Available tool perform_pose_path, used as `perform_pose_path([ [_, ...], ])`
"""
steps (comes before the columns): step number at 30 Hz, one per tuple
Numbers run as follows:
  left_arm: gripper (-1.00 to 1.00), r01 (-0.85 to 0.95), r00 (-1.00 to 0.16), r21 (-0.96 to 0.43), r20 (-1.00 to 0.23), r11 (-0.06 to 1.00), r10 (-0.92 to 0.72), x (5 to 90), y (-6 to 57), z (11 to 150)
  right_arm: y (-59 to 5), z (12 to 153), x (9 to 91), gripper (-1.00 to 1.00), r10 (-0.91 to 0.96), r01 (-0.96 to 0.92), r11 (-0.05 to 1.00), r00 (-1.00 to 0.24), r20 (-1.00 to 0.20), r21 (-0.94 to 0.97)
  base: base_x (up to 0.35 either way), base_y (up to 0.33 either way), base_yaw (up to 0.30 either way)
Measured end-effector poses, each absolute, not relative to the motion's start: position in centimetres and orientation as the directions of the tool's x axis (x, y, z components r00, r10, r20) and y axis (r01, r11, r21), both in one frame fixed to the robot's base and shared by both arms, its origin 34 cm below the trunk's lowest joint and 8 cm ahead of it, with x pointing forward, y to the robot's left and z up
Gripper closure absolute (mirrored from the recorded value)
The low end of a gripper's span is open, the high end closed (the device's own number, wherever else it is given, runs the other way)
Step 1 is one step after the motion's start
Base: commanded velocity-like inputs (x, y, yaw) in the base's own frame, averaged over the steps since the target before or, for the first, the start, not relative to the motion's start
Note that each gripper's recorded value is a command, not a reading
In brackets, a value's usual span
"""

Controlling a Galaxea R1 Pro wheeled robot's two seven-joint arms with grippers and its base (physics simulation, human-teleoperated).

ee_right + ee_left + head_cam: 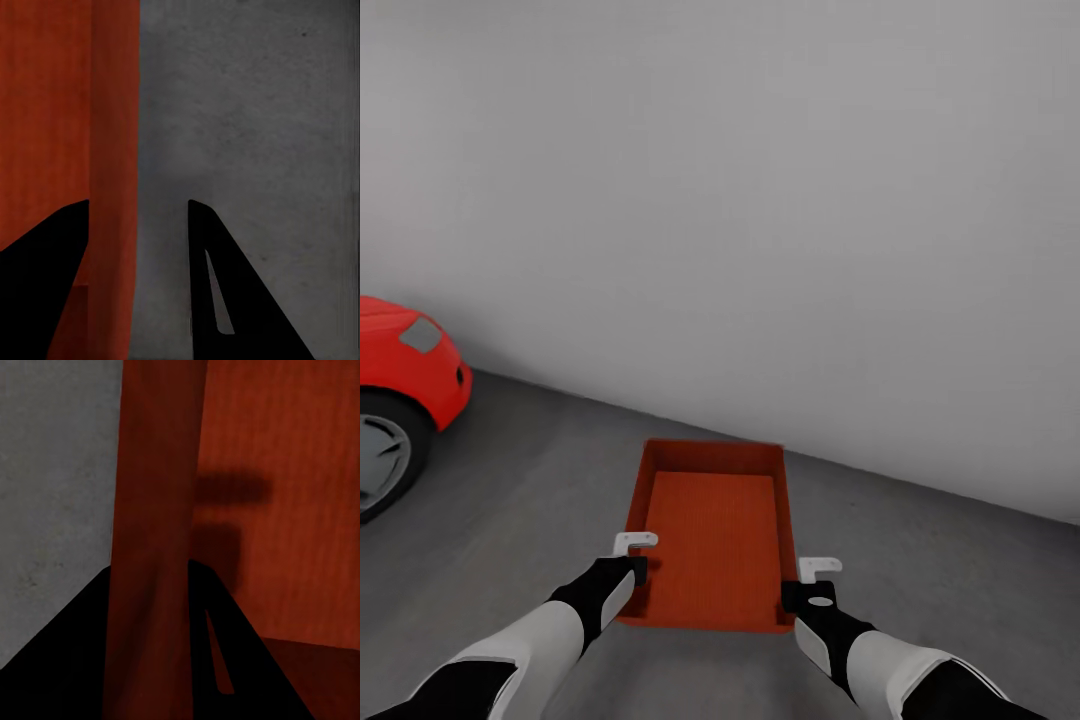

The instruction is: Move the two storage containers from the living room to the garage. In the garage, place one container on the floor and stack the other container on top of it (either order is fine).

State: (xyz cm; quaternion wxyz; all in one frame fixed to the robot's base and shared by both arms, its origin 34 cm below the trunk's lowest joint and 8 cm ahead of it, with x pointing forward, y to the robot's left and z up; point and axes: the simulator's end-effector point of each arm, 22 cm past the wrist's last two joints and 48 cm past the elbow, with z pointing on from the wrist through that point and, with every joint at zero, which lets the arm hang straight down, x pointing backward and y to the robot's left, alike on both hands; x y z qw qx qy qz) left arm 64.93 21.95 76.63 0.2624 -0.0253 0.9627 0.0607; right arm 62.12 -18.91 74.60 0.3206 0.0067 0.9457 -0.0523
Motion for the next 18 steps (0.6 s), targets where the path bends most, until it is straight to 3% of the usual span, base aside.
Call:
perform_pose_path([
  [18,1.0,-0.08,-0.861,0.104,-0.508,0.991,-0.017,64.93,21.94,76.63,-18.91,74.6,62.11,1.0,-0.021,0.046,0.994,-0.794,-0.607,-0.095,0.321,0.0,-0.283],
])
